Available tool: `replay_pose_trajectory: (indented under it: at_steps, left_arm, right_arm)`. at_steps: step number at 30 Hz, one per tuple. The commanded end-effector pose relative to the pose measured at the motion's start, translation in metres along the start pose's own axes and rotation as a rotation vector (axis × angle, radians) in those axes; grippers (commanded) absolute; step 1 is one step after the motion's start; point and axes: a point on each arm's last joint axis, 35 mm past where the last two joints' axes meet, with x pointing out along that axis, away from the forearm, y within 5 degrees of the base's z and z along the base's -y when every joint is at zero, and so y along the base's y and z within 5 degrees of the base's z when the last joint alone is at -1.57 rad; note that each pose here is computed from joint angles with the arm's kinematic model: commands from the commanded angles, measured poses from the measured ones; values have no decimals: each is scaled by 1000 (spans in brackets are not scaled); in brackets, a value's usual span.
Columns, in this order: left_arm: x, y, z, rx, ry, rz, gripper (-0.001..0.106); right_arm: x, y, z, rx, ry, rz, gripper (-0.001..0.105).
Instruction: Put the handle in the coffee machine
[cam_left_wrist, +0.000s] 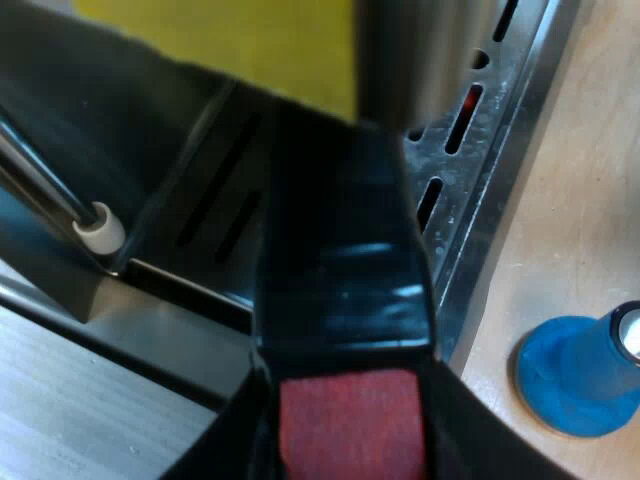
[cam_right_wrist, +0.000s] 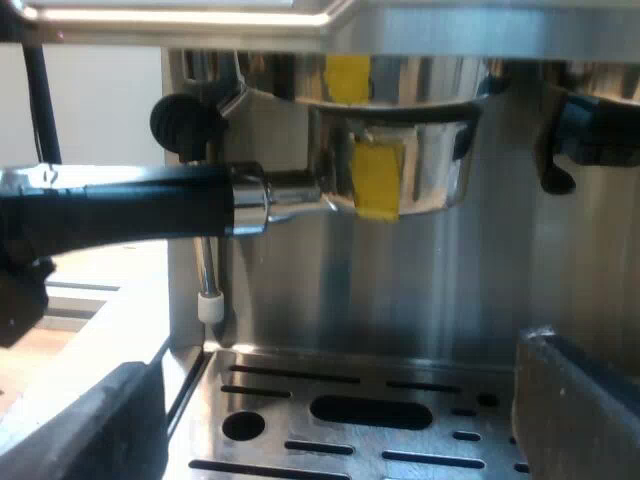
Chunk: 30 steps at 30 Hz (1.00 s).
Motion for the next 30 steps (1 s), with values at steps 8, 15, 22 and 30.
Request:
replay_pose_trajectory:
  at_steps: [8,15,22,30]
  left_arm:
    - [-9,4,4,-6,-69,-1,0]
    - [-10,3,2,11,-58,-5,0]
    - [-10,2,3,19,-63,-7,0]
    - [-17,-3,7,30,-94,-6,0]
  right_arm:
    - [0,-1,3,-10,-4,1,72]
    - [0,-1,3,-10,-4,1,72]
    - [0,-1,3,-10,-4,1,72]
    - [0,-1,3,-10,-4,1,72]
